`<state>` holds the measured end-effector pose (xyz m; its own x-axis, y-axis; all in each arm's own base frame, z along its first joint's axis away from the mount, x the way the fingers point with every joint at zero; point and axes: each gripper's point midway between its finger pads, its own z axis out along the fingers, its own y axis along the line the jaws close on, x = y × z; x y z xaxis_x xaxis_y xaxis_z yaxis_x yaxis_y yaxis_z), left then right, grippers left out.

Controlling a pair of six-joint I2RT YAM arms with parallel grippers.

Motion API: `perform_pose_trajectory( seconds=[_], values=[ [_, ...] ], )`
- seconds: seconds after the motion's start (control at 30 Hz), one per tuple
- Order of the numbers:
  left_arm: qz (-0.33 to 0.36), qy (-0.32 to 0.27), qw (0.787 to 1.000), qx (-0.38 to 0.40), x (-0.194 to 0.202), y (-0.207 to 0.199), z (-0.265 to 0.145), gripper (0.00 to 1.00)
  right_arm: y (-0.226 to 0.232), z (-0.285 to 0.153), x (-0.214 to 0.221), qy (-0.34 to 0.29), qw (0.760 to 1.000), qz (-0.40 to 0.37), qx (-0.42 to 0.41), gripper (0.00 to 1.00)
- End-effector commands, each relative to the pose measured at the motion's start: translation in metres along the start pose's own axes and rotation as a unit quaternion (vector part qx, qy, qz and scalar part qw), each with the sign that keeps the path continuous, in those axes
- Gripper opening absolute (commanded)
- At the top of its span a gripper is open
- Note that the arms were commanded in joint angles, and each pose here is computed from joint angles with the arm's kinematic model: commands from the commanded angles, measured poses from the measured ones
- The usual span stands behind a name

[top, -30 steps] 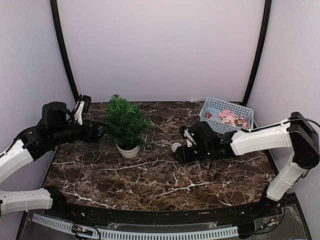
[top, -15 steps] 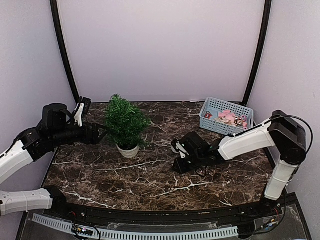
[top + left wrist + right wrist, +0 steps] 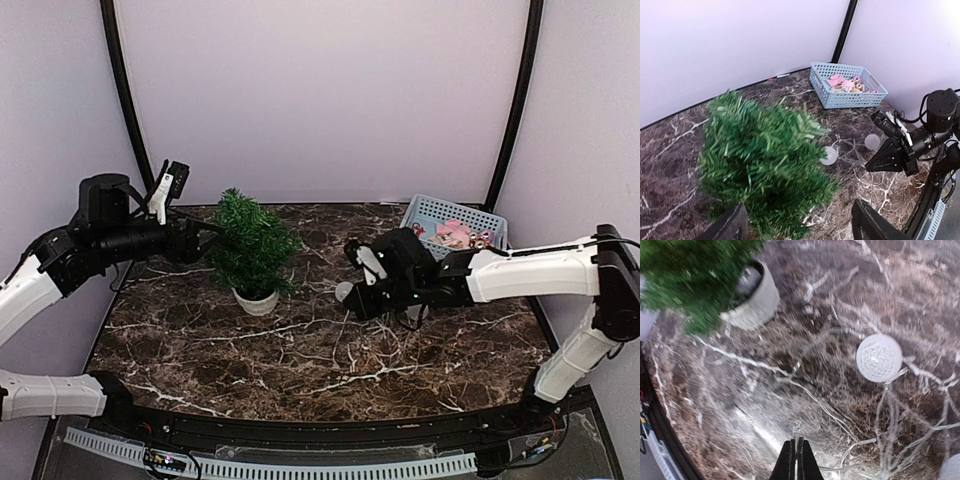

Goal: Decorate the small christmas tree

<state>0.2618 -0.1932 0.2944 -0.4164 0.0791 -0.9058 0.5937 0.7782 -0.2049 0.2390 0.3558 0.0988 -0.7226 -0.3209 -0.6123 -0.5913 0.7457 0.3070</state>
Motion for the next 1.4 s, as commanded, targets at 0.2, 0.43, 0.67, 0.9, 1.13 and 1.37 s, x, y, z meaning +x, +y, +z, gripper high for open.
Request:
perform_pose_trajectory(
  seconds=[0.2, 0.43, 0.67, 0.9, 1.13, 1.37],
  values=[
    [0.096, -0.027, 0.987, 0.125, -0.046, -0.064, 0.016, 0.70, 0.035, -0.109, -0.125, -0.192, 0.981, -0.034, 0.001, 0.00],
    [0.098, -0.013, 0.986, 0.135, -0.046, -0.081, 0.048, 0.70, 0.023, -0.156, -0.186, -0.294, 0.951, -0.054, 0.079, 0.00],
    [0.085, -0.031, 0.973, 0.211, -0.060, -0.121, 0.067, 0.71, 0.046, -0.188, -0.222, -0.351, 0.933, -0.073, 0.046, 0.00],
    [0.080, -0.035, 0.964, 0.249, -0.075, -0.155, 0.100, 0.77, 0.066, -0.203, -0.229, -0.375, 0.924, -0.071, -0.011, 0.00],
    [0.075, -0.020, 0.963, 0.259, -0.077, -0.167, 0.130, 0.76, 0.076, -0.210, -0.226, -0.376, 0.923, -0.075, -0.044, 0.00],
    [0.080, -0.021, 0.960, 0.268, -0.080, -0.175, 0.134, 0.19, 0.074, -0.213, -0.224, -0.385, 0.919, -0.071, -0.045, 0.00]
  ],
)
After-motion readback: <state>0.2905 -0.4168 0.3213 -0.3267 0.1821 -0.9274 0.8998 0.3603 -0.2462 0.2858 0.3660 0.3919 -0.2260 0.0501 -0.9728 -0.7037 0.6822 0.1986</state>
